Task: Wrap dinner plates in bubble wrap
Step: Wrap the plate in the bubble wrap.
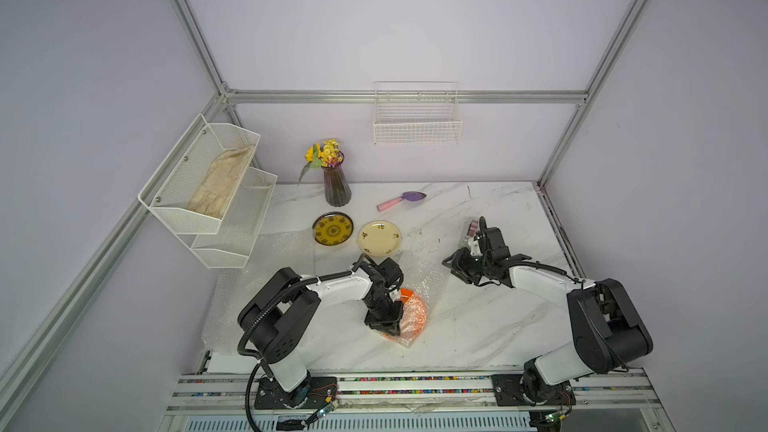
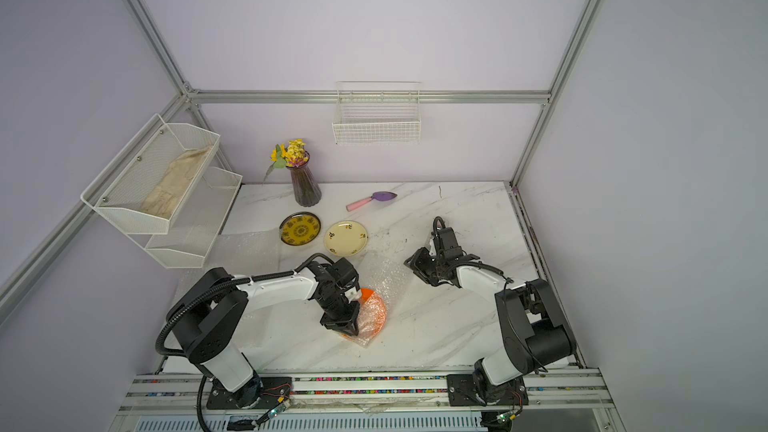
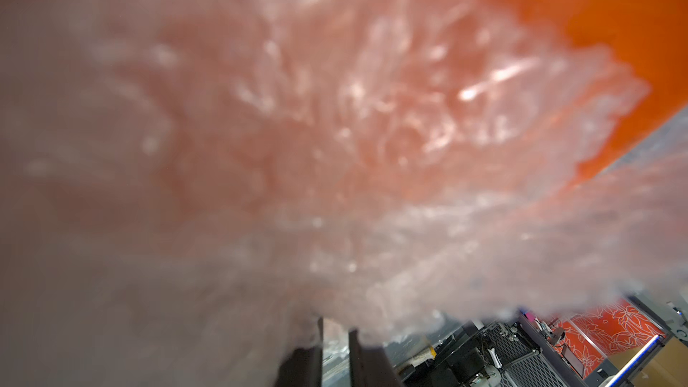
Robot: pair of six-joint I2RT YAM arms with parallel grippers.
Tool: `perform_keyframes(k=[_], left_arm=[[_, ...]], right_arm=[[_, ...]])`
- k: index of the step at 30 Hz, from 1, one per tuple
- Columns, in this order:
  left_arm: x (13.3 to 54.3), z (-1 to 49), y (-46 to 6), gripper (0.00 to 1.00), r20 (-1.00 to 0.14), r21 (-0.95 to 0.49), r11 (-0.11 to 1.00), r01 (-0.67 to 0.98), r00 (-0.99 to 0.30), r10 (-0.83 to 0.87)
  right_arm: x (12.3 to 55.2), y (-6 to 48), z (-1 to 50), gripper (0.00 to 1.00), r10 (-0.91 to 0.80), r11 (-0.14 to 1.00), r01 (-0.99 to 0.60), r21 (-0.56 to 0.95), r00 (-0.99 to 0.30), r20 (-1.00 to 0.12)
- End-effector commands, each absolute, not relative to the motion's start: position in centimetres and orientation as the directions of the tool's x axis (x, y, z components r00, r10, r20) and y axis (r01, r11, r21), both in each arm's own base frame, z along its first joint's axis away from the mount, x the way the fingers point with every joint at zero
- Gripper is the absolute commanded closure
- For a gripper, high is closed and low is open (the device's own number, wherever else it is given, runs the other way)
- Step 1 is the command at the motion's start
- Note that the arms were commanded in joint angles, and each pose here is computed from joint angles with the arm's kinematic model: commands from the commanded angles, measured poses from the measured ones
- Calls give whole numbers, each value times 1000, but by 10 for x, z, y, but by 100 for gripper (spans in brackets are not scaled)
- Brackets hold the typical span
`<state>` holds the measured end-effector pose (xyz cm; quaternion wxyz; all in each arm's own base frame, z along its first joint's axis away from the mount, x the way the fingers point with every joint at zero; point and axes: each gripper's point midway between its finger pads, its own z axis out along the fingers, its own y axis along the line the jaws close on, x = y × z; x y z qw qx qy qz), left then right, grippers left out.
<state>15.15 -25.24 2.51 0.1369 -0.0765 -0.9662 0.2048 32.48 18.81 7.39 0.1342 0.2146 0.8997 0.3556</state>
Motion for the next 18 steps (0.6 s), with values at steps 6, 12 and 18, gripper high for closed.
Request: perform_keyframes(k=[6, 12, 18], left_arm=[[147, -2, -214, 84, 272, -217, 970, 110, -948, 168], [147, -4, -214, 84, 278, -214, 971, 111, -945, 169], [147, -4, -213, 84, 280, -213, 970, 115, -944, 173]], right_arm=[[308, 188, 63, 41, 374, 676, 230, 700, -926, -58], [317, 194, 46, 41, 370, 658, 234, 716, -928, -36], [326, 185, 34, 60, 408, 689, 268, 674, -911, -54]])
